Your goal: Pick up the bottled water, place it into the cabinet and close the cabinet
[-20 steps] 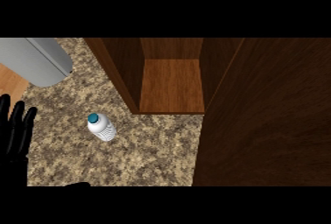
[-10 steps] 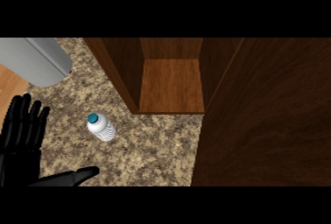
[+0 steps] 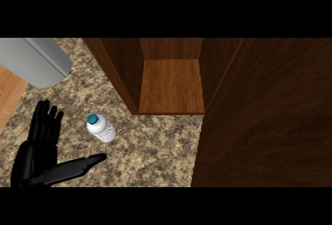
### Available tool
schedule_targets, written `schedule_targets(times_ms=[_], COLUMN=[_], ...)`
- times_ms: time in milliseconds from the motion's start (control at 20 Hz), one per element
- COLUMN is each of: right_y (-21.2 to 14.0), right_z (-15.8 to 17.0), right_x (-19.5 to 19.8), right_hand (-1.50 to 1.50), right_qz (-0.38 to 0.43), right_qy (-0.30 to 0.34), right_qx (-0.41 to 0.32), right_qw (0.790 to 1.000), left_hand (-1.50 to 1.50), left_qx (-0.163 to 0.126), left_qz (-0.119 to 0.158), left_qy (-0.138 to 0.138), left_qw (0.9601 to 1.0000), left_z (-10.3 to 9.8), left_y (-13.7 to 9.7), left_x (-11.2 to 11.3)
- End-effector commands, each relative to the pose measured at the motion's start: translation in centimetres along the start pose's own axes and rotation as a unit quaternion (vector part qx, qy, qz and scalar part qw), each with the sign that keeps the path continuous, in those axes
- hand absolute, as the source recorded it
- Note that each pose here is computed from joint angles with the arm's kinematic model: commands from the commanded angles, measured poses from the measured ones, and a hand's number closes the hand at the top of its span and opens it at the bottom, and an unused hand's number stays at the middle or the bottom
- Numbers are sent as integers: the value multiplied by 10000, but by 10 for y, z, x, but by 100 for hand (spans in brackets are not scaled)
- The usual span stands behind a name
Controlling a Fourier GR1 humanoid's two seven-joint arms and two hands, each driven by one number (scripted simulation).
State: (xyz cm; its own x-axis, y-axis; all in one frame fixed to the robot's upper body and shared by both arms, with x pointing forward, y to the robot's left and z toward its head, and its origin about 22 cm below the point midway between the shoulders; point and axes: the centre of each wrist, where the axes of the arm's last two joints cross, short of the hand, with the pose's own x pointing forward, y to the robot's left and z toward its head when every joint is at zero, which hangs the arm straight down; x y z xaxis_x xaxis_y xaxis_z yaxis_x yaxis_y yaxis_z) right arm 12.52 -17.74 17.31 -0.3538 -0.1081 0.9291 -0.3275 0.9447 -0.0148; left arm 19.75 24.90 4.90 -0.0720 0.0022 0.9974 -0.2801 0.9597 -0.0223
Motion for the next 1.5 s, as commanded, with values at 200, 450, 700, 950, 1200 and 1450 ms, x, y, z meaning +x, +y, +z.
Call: schedule_targets(times_ms=[200,450,700,950,1200,1450], right_y=[-1,10,0,3,2,14], right_z=[11,13,14,22,12,16], right_x=[5,26,24,29,23,23], right_hand=[-150,-150,-150,-150,-150,-150], right_qz=[387,249,346,363,312,265], right_qy=[-282,-216,-236,-255,-226,-239], right_qx=[-82,-229,-201,-155,-78,-206], right_qw=[9988,9992,9989,9989,9992,9992], left_hand=[-150,-150,-150,-150,-150,-150], left_qx=[17,24,29,40,71,139], left_qz=[-78,74,97,88,279,329], left_qy=[513,657,717,628,671,544], left_qw=[9987,9978,9974,9980,9973,9979], left_z=[-5,-24,-31,-27,-31,-27], left_y=[7,22,36,35,31,36], left_x=[-64,-84,-124,-150,-183,-199])
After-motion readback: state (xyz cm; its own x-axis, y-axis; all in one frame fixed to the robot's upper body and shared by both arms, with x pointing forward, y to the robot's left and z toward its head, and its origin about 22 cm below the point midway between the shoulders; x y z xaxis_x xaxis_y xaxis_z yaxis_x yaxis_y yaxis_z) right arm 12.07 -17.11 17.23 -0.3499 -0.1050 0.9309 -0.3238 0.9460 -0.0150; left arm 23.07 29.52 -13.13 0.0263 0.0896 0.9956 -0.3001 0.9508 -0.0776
